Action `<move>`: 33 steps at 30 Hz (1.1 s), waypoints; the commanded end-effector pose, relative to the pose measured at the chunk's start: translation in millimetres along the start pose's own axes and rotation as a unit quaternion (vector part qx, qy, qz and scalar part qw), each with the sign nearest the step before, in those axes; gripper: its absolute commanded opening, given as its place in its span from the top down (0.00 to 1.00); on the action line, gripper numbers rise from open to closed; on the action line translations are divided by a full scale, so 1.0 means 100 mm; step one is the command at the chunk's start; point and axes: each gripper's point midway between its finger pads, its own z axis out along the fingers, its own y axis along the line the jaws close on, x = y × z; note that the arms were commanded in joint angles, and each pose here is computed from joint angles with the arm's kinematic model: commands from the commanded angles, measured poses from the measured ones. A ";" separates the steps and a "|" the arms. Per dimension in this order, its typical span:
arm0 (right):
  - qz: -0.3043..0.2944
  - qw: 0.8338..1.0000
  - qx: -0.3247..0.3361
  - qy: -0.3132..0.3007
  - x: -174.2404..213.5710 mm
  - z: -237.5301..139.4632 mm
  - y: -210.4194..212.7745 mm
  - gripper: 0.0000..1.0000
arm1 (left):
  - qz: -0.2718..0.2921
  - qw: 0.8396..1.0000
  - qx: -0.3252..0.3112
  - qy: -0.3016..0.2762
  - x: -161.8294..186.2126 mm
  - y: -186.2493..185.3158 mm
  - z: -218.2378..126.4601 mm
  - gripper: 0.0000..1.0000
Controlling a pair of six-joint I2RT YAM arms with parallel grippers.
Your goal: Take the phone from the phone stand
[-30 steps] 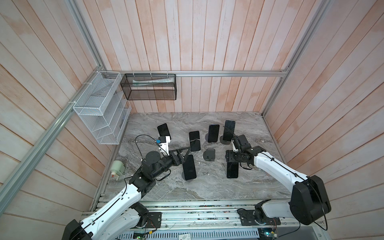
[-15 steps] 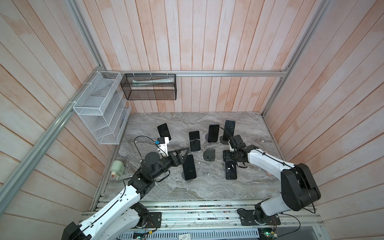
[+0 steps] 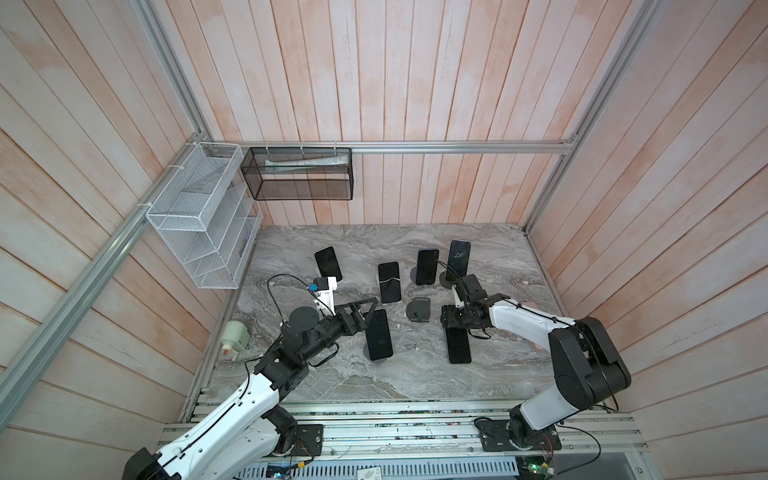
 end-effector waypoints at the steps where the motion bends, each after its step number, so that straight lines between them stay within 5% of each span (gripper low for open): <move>1: 0.007 1.000 -0.002 0.007 0.08 0.08 0.01 0.33 | 0.012 1.000 0.002 -0.005 0.01 0.01 0.01 0.09; 33: -0.001 0.998 0.040 0.040 0.39 0.31 -0.08 0.22 | 0.041 0.998 -0.032 -0.025 -0.14 0.06 0.05 0.08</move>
